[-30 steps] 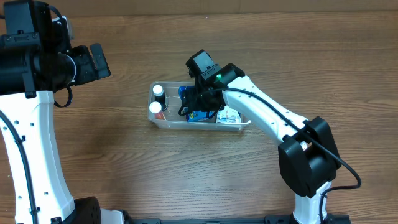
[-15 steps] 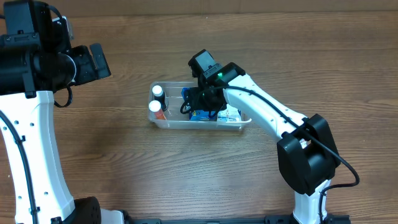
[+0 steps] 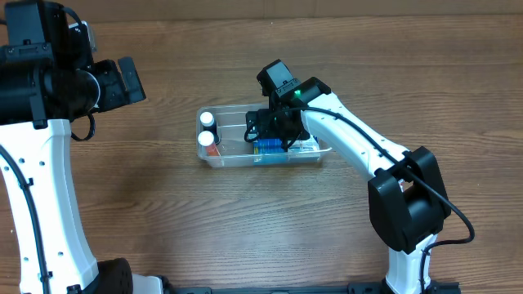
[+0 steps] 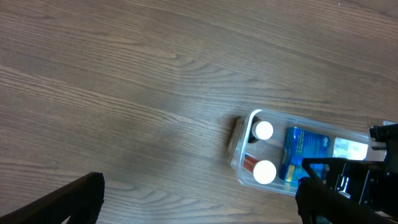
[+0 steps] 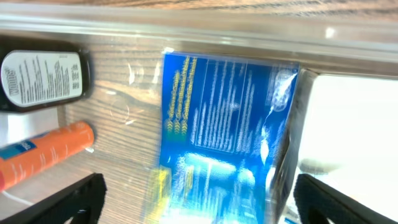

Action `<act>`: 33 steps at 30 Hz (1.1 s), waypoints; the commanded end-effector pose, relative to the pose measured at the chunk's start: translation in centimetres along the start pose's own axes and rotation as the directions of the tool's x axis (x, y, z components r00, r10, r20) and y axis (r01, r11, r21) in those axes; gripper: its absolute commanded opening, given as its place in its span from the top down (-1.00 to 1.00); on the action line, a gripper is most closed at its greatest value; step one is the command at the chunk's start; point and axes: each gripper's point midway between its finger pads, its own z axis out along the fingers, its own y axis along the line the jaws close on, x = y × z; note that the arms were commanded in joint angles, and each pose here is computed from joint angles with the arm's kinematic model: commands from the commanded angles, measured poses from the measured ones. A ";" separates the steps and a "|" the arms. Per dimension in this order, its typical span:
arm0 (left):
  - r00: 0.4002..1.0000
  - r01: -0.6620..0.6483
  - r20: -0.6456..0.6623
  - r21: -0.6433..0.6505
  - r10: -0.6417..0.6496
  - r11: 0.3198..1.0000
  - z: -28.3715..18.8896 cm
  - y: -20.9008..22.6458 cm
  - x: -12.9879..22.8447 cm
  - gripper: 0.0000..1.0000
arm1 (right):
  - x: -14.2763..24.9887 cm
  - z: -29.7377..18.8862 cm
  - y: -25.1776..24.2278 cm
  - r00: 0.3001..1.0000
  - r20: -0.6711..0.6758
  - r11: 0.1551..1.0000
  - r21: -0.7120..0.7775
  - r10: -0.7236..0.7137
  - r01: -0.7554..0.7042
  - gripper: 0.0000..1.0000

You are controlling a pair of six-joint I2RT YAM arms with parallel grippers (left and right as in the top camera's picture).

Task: Pack container
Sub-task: 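Lower the blue box into the container beside the white box, release, then move the right gripper down onto the red Panadol box and grasp it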

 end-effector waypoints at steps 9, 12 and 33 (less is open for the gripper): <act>1.000 -0.014 -0.017 0.008 0.014 1.000 0.4 -0.1 0.3 -1.00 | -0.7 -0.8 -0.3 1.000 0.031 1.000 0.022 0.001 -0.002 -1.00; 1.000 -0.014 -0.017 0.008 0.014 1.000 0.4 -0.1 0.2 -1.00 | -2.0 -4.4 -0.6 0.992 0.125 0.998 0.062 -0.008 0.001 -1.00; 1.000 -0.014 -0.017 0.008 0.015 1.000 0.4 -0.1 0.3 -1.00 | 7.6 -22.6 -20.3 0.807 0.230 0.771 0.242 0.544 -0.589 -1.00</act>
